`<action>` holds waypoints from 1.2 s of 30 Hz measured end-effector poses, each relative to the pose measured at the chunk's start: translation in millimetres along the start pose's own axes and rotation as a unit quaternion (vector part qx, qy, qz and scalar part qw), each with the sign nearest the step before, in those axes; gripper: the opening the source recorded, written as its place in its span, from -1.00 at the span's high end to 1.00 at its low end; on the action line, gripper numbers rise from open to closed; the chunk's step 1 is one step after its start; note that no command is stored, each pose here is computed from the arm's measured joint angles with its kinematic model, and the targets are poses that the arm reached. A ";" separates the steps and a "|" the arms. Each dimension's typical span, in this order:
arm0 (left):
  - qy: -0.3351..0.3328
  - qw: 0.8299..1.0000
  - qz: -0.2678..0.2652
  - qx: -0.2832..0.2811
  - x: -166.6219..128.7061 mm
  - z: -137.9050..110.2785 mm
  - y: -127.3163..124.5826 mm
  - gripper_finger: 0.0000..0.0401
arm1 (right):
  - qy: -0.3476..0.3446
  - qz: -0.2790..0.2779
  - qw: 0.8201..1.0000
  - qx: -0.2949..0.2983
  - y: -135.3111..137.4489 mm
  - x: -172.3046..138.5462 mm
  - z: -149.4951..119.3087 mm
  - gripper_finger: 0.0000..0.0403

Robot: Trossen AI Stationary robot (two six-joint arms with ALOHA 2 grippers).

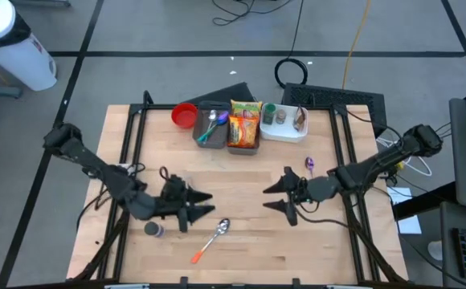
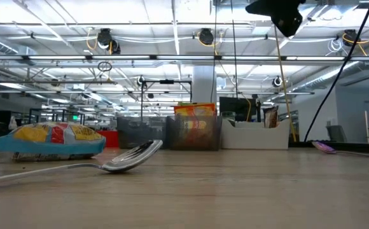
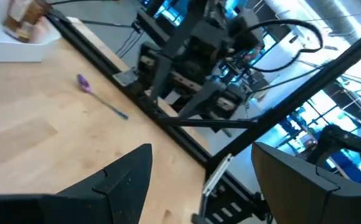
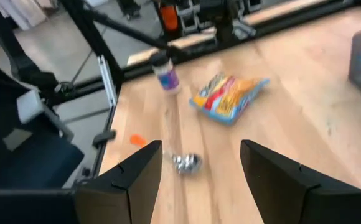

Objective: Pick & Place Food Item
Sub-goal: Put the purple and blue spoon into the left black bin

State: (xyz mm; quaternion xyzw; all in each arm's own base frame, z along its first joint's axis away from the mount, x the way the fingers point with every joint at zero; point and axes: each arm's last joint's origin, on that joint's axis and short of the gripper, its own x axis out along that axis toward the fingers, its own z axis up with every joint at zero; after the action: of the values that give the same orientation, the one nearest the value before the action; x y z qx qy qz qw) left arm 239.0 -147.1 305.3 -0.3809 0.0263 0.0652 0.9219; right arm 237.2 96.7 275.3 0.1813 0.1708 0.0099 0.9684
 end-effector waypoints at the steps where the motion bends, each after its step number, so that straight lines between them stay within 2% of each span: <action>1: 0.000 1.000 0.001 0.001 4.5 -2.3 -5.3 -0.41 | 0.004 0.002 1.000 0.003 1.5 -0.6 -1.4 -0.04; 8: 0.026 0.999 0.015 0.022 33.0 -13.8 -25.7 -0.41 | 0.008 -0.005 1.000 0.001 8.6 -4.0 -7.4 -0.04; 13: 0.048 0.997 0.031 0.059 42.3 -5.3 -32.5 -0.41 | 0.015 -0.006 1.000 0.003 8.9 -4.5 -9.2 -0.04; 16: 0.060 0.995 0.034 0.079 47.1 4.4 -32.4 -0.41 | 0.033 -0.019 0.999 0.006 -1.0 -4.4 -7.4 -0.04; 19: 0.073 0.993 0.022 0.095 51.0 12.9 -30.9 -0.41 | 0.109 -0.026 0.993 0.039 -25.2 -3.9 -1.5 -0.04; 22: 0.085 0.992 0.005 0.091 57.1 21.3 -27.2 -0.41 | 0.204 -0.049 0.975 0.066 -55.0 -7.6 4.8 -0.04; 26: 0.115 0.988 -0.014 0.103 65.3 28.7 -18.5 -0.41 | 0.281 -0.071 0.956 0.056 -88.8 -20.7 20.7 -0.04; 31: 0.153 0.981 -0.031 0.118 73.4 37.4 -6.5 -0.41 | 0.306 -0.099 0.945 0.060 -130.1 -42.9 46.0 -0.04; 36: 0.188 0.972 -0.044 0.136 81.3 48.2 8.2 -0.41 | 0.333 -0.160 0.922 0.114 -175.8 -62.2 61.0 -0.04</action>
State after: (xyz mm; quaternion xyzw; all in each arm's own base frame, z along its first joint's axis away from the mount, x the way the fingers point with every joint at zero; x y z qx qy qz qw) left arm 318.2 -99.2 325.7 -0.2584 0.1913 -0.0529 0.9454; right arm 191.6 -93.8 286.7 0.2467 0.5105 -0.1045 0.8171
